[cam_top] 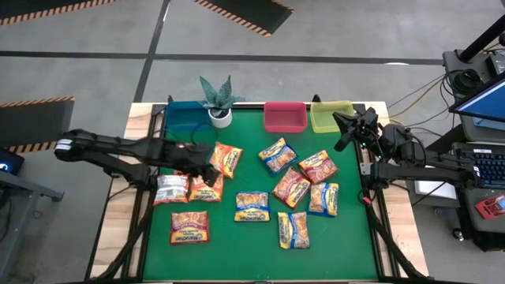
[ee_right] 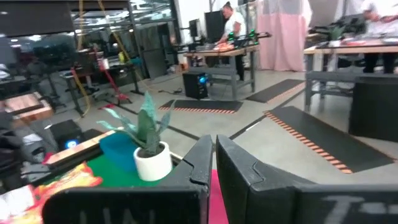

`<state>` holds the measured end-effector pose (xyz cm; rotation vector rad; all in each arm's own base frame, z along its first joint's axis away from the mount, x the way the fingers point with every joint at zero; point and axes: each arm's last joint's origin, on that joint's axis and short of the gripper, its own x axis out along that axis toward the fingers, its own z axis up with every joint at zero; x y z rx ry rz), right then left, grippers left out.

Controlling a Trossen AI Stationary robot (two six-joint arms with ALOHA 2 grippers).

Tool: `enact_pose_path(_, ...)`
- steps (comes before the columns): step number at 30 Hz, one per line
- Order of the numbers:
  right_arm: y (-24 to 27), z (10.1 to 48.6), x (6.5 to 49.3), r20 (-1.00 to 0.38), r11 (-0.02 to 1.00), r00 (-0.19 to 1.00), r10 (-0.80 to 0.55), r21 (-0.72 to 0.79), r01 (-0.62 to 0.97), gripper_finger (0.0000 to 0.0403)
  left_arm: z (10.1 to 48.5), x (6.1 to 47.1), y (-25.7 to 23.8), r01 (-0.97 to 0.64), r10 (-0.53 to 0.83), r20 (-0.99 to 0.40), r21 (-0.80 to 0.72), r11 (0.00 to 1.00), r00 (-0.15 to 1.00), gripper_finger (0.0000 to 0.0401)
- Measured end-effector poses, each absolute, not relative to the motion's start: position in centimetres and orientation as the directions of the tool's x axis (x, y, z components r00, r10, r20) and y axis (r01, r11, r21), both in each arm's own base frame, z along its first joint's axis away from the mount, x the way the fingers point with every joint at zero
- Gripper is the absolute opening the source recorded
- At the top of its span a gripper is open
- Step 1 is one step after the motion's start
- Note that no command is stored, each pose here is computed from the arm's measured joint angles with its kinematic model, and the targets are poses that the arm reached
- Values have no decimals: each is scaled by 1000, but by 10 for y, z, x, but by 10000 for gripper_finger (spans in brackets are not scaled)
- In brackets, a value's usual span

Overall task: Sort Maruchan noodles
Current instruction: Put the orange noodle pack into the red bin

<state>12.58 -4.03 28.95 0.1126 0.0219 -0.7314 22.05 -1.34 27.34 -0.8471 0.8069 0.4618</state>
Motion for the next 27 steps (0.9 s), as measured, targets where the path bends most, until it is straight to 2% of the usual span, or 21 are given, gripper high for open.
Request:
enact_pose_path(6,-38,282,130,-126,815,819,-560,95,572,13,250,238,-11,-721,56,-846,-414,557,529,147)
enact_pose_path(10,-37,276,129,-188,808,816,-546,139,573,13,238,245,-2,-766,104,-875,-350,539,473,206)
enact_pose_path(13,-37,269,127,-261,792,798,-543,158,590,13,231,249,11,-778,132,-889,-303,550,439,233)
enact_pose_path(19,-36,257,124,-360,761,764,-536,187,622,13,220,253,43,-785,182,-900,-228,577,395,237)
enact_pose_path(27,-36,243,124,-410,740,741,-532,201,642,13,208,253,79,-778,191,-910,-190,599,369,226)
